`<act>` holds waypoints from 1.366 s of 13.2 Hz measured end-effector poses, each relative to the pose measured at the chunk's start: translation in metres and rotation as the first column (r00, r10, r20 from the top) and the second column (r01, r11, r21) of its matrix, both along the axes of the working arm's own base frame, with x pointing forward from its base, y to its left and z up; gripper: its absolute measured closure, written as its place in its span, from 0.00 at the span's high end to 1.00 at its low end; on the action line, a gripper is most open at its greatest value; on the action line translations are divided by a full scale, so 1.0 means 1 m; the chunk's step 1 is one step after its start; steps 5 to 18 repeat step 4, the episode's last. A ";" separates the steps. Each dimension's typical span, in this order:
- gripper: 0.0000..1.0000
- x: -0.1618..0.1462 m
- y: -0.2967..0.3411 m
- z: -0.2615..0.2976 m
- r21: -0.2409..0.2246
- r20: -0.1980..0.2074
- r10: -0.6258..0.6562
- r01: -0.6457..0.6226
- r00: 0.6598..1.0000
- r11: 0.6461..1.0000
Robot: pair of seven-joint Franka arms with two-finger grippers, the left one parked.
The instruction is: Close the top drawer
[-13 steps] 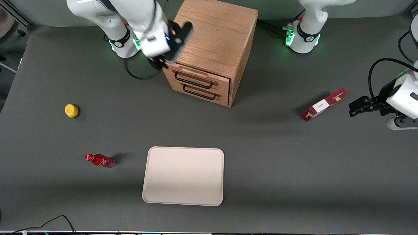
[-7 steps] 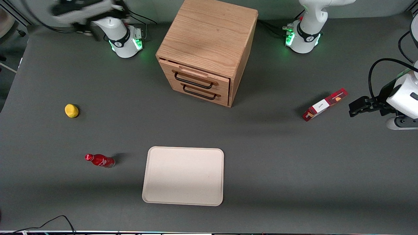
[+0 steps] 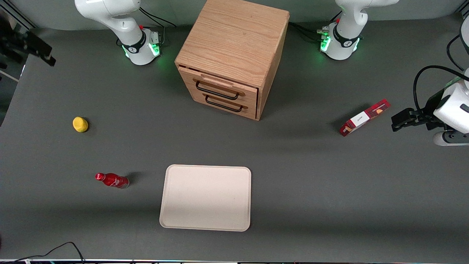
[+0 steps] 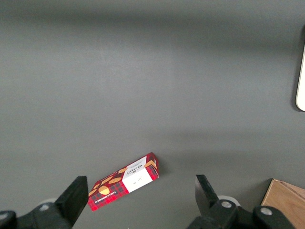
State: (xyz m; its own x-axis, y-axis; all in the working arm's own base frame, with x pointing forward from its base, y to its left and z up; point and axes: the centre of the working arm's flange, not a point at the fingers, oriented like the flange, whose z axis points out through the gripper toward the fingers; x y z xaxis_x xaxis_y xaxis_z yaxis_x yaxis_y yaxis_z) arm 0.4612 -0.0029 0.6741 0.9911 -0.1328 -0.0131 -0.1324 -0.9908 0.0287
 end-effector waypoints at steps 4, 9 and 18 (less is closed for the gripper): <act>1.00 0.013 0.001 -0.036 -0.002 -0.007 -0.003 0.003 1.000 1.000; 1.00 0.013 0.001 -0.036 -0.002 -0.007 -0.003 0.003 1.000 1.000; 1.00 0.013 0.001 -0.036 -0.002 -0.007 -0.003 0.003 1.000 1.000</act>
